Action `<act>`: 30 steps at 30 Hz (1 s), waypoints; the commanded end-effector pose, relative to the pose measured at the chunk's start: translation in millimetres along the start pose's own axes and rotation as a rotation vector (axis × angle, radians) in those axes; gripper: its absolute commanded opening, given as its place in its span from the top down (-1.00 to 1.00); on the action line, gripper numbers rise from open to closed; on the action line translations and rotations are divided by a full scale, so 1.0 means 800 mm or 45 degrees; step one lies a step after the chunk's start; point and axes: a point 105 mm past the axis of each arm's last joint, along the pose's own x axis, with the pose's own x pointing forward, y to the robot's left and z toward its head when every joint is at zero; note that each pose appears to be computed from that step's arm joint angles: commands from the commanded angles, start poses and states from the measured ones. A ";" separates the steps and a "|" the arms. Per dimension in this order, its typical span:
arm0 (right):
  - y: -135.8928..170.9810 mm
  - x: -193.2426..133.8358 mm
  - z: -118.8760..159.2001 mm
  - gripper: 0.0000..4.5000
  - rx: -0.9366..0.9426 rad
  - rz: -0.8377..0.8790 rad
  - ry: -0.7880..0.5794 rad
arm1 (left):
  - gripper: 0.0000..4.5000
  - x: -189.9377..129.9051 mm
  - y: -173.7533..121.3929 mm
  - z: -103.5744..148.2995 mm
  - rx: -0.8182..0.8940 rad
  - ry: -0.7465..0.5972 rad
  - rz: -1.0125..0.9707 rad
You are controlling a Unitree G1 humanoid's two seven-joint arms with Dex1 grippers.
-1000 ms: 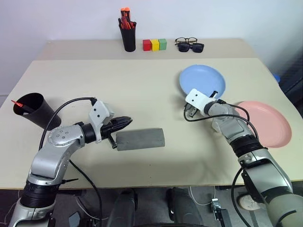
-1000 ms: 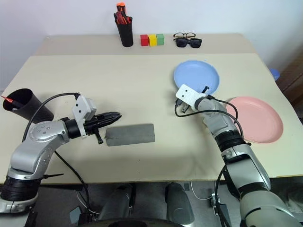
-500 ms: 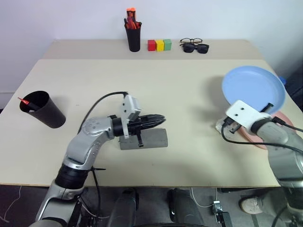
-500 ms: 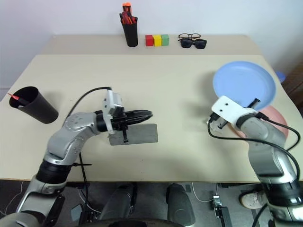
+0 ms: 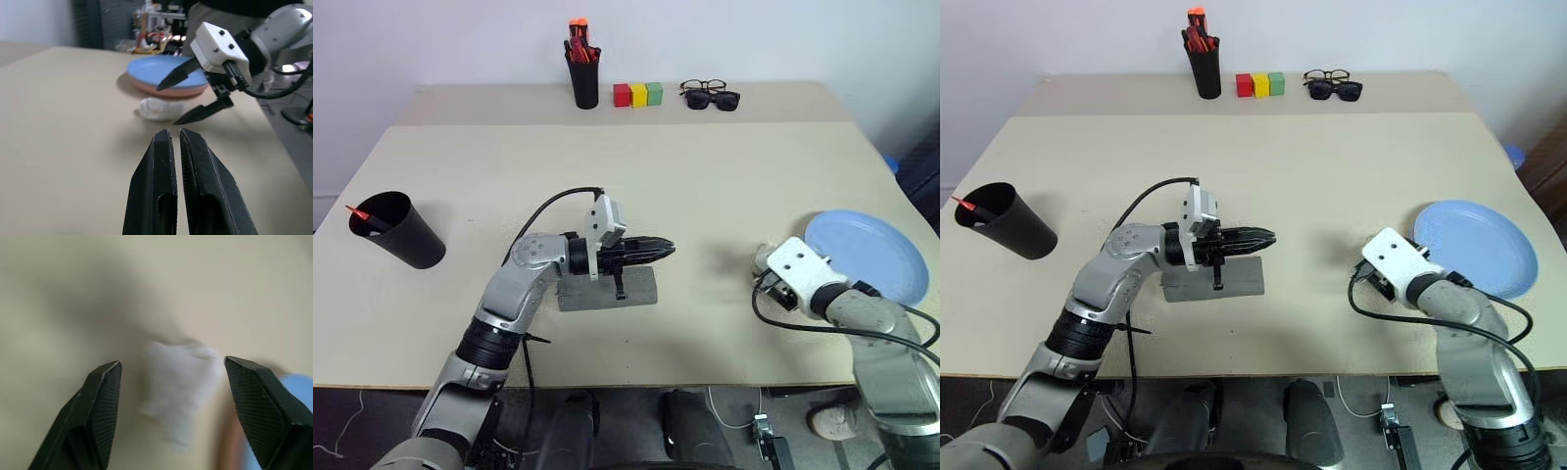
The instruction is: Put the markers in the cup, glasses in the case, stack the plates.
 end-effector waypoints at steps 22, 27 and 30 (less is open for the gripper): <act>-0.135 -0.056 -0.028 0.60 -0.193 -0.650 0.243 | 0.90 -0.072 0.056 -0.005 0.071 0.020 0.543; -0.126 -0.035 -0.014 -0.51 -0.333 -0.567 0.176 | 0.90 -0.110 0.060 -0.007 0.130 0.055 0.680; -0.109 -0.015 0.016 -0.73 -0.287 -0.444 -0.016 | 0.90 -0.144 0.058 -0.012 0.151 0.084 0.829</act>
